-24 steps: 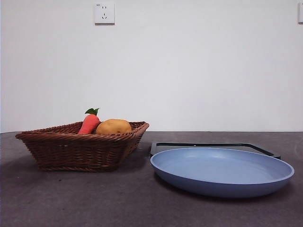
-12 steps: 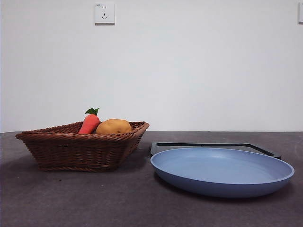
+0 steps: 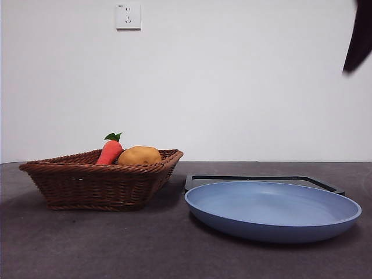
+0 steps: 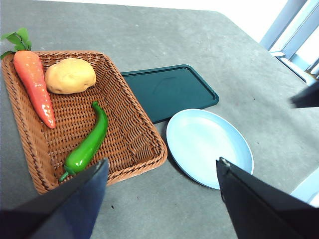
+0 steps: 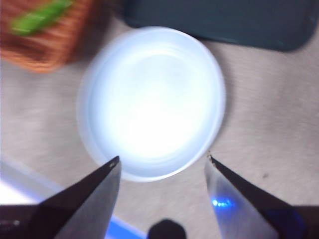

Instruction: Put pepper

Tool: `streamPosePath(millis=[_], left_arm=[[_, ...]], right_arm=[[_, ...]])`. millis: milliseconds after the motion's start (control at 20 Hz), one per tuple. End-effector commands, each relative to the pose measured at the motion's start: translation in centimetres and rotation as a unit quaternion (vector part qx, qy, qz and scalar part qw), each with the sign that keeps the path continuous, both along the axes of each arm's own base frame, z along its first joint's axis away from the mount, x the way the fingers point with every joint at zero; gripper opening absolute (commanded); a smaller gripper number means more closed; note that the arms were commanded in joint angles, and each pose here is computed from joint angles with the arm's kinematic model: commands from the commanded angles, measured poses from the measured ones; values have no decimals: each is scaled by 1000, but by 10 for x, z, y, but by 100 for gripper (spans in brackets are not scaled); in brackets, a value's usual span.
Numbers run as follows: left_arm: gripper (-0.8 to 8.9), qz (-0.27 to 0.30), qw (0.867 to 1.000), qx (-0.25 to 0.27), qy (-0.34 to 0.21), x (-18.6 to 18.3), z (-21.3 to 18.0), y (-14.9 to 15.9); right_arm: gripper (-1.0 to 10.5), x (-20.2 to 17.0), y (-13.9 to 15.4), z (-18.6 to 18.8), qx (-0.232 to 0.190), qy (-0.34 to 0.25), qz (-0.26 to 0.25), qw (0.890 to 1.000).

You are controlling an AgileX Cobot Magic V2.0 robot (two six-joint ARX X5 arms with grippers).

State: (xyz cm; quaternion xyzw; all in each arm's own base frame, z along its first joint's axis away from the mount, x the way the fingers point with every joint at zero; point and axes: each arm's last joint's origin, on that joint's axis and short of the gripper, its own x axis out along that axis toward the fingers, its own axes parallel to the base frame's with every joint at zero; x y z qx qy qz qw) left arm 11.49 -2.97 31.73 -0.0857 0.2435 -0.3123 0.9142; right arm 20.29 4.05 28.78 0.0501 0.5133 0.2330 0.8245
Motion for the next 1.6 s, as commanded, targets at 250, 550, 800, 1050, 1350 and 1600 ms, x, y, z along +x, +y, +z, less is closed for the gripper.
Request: streamPosePath(millis=[250, 550, 800, 1050, 1350, 1600], left_arm=[[378, -3, 1000, -4, -13, 0, 7, -1], [378, -3, 1000, -3, -13, 0, 7, -1], [378, -3, 1000, -3, -13, 0, 7, -1], [378, -2, 1000, -3, -13, 0, 7, -1], [378, -2, 1000, -3, -12, 0, 6, -1], [375, -4, 1000, 7, -6, 5, 4, -1]], right_arm=[[295, 61, 9, -61, -39, 88, -10, 995], [258, 81, 15, -92, -43, 108, -5, 993], [257, 91, 19, -108, -46, 116, -1, 992], [172, 95, 21, -118, -46, 122, 2, 991], [10, 97, 21, -123, -44, 128, 3, 991], [3, 95, 21, -119, -43, 130, -2, 991]])
